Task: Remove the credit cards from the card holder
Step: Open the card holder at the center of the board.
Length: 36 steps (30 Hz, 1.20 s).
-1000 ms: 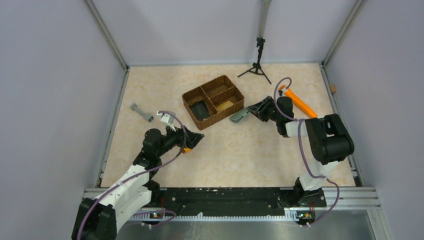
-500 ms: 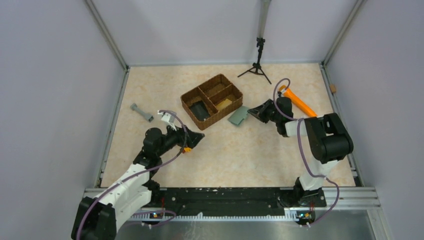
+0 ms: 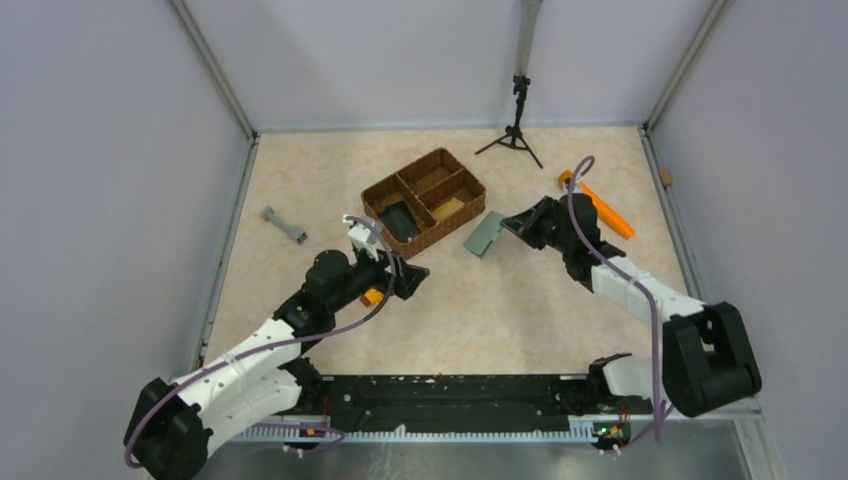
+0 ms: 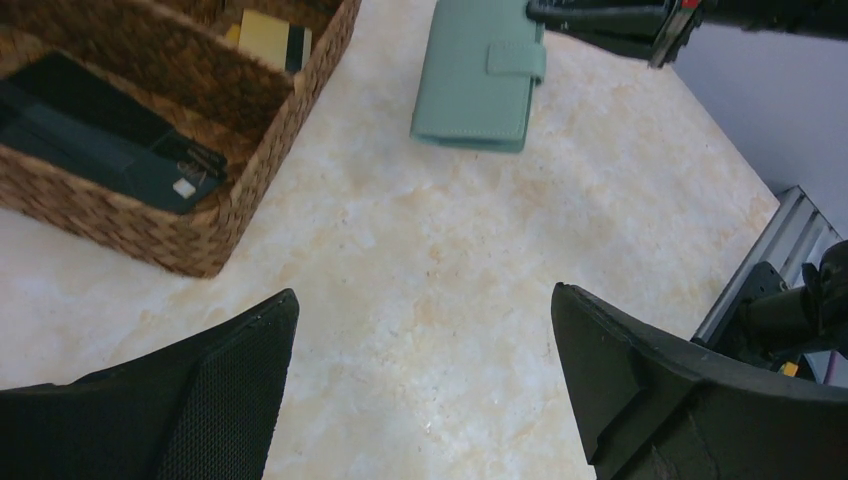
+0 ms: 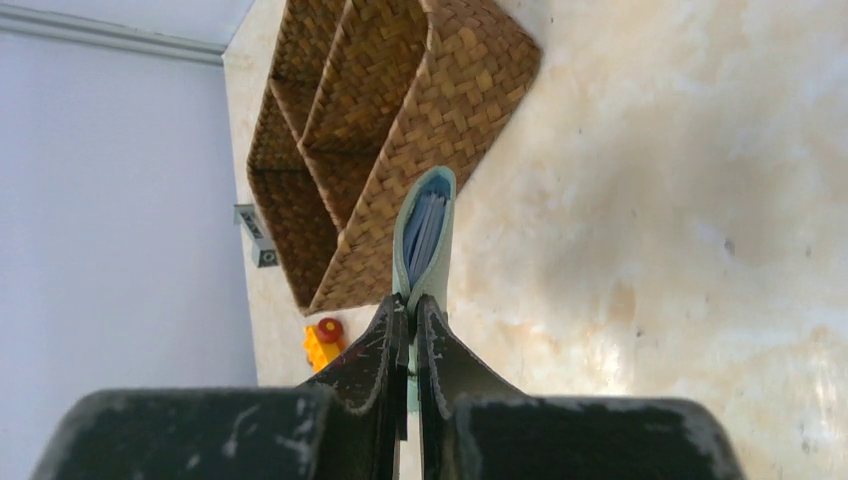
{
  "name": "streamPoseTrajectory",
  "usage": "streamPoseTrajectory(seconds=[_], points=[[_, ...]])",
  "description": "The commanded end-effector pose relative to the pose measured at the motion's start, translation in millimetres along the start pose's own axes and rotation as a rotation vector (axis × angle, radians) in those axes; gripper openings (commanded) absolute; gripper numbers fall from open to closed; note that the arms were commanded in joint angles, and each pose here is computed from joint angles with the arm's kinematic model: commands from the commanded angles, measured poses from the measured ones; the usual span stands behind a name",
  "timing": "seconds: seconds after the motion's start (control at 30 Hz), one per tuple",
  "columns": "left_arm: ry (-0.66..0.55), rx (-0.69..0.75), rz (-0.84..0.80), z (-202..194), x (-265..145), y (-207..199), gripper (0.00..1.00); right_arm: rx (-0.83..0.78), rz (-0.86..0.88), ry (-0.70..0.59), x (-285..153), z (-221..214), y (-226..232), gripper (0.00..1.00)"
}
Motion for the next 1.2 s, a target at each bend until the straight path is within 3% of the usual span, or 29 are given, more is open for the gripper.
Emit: streamPoseTrajectory(seconds=[0.0,0.23,0.43,0.9,1.07,1.17], points=[[-0.083,0.103,0.050,41.5,4.7,-20.8,0.99,0.090,-0.140,-0.035,-29.5,-3.3,4.0,0.00],[0.028,0.328,0.038,36.2,31.1,-69.6,0.99,0.306,-0.158,-0.006,-58.5,-12.7,26.9,0.00],[0.204,0.517,0.075,17.0,62.3,-98.5,0.99,0.363,-0.162,0.031,-72.9,-14.7,44.1,0.00],[0.333,0.645,0.081,2.4,103.8,-106.3,0.98,0.424,-0.124,0.082,-85.0,-21.2,56.9,0.00],[0.378,0.667,0.086,-6.1,110.8,-103.5,0.83,0.428,-0.113,0.085,-86.8,-20.8,59.8,0.00],[0.395,0.675,0.105,-6.6,112.3,-101.4,0.60,0.426,-0.109,0.075,-89.4,-18.9,60.8,0.00]])
Point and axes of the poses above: each gripper's point midway between its finger pads, its own x axis out along the fingers, its own y axis along the line the jaws close on, z = x × y, the point moved 1 cm from there along -x, back along the fingers, and after that the axes turned 4 degrees about -x, right-handed, at the moved point
